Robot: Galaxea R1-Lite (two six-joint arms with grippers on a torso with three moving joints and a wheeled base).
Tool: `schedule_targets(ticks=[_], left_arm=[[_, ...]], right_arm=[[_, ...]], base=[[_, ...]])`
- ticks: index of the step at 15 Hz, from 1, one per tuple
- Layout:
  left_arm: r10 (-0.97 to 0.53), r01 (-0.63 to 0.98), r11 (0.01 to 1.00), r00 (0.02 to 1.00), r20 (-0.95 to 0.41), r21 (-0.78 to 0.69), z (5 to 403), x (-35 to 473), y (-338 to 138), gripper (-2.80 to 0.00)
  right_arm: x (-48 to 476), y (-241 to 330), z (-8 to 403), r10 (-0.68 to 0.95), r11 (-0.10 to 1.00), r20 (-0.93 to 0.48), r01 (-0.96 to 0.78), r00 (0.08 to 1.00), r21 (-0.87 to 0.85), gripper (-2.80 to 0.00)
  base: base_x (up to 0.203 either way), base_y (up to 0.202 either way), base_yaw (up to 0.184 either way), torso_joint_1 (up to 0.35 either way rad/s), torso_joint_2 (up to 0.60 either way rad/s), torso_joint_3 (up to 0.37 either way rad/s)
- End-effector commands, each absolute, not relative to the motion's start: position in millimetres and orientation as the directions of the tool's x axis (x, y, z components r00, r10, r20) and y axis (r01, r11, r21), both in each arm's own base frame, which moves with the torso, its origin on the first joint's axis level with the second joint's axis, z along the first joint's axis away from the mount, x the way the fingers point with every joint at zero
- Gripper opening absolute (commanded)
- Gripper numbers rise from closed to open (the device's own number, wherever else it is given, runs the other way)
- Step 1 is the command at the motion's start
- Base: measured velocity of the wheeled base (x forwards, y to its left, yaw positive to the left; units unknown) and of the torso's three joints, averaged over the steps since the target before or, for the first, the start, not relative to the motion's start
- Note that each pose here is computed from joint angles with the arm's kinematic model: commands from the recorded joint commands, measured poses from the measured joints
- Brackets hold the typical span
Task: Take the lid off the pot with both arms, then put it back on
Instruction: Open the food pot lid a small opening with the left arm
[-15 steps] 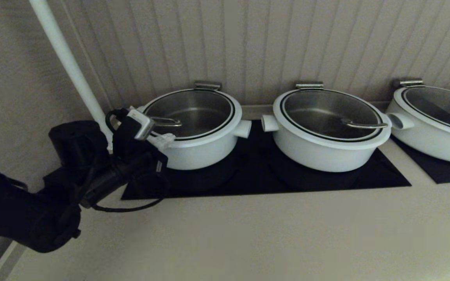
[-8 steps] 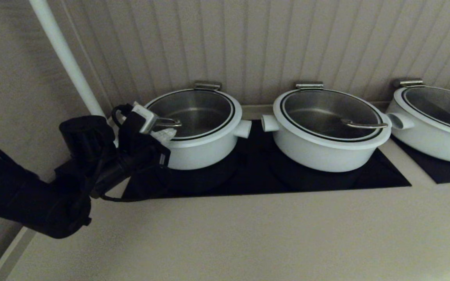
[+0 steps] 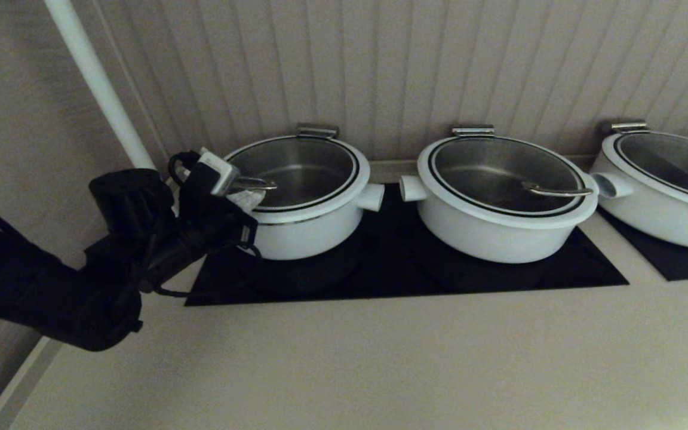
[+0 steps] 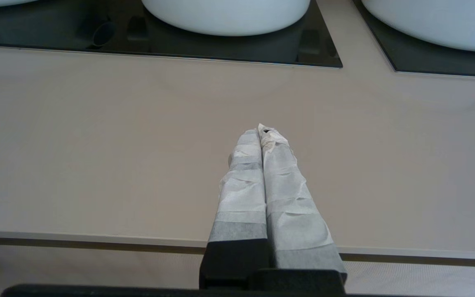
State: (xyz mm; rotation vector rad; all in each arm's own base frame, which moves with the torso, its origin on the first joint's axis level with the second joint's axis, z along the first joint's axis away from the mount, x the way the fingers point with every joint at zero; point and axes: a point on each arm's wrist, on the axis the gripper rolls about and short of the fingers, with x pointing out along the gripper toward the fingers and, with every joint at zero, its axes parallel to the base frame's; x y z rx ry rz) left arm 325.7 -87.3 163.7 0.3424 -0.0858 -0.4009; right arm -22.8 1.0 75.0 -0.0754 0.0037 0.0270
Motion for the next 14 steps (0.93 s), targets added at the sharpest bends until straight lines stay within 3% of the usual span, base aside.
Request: schedule_targets(ticks=[1,14], left_arm=[[-0.391,0.354,0.868,0.920,0.039,0.348,168.2,328.0,-85.8,-2.80],[-0.380,0.310,0.881,0.914,0.142,0.357,196.5,339.3,-84.9,-2.80]], right_arm=[[-22.8,1.0,75.0,0.028,0.997,-0.005,-0.028,1.000,-0.076,-2.80],[-22.8,0.9,75.0,0.026,0.997,-0.005,-0.026,1.000,-0.076,-2.80]], base=[[0.000,0.000,0.000,0.000,0.00,0.000],[0.000,0.000,0.000,0.000,0.00,0.000]])
